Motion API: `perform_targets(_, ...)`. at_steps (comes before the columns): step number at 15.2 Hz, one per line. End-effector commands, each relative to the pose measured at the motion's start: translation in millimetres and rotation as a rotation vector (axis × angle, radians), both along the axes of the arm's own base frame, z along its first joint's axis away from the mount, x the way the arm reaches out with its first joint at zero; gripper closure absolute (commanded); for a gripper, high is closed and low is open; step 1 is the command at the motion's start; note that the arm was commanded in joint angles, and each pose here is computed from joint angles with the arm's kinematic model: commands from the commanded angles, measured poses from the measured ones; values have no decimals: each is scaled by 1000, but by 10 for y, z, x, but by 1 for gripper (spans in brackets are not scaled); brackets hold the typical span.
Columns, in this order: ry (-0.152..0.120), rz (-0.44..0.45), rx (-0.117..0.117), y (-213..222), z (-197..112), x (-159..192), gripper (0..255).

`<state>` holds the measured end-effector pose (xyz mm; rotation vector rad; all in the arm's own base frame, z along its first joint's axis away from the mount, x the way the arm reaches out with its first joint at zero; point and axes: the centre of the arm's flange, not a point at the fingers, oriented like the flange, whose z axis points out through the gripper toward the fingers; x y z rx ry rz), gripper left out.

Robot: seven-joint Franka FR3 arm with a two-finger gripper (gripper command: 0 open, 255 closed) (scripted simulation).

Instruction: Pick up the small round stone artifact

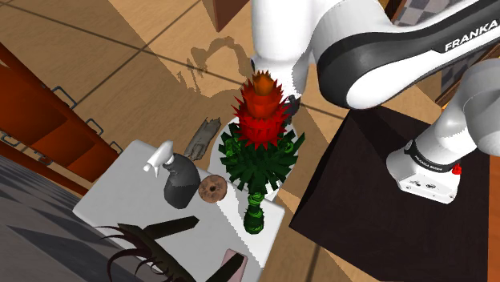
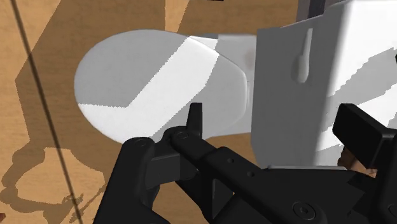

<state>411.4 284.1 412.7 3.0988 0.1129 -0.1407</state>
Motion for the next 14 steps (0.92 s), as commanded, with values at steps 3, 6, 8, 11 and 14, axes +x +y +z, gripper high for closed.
perform_targets(3, -14, 2, 4, 435, -155, 193, 0)
perform_targets(6, -23, 4, 6, 776, -280, 327, 0)
perform_targets(8, -30, 6, 8, 1003, -362, 417, 0)
perform_targets(11, -40, 8, 10, 1345, -483, 552, 0)
perform_targets(14, -49, 10, 12, 1651, -589, 673, 0)
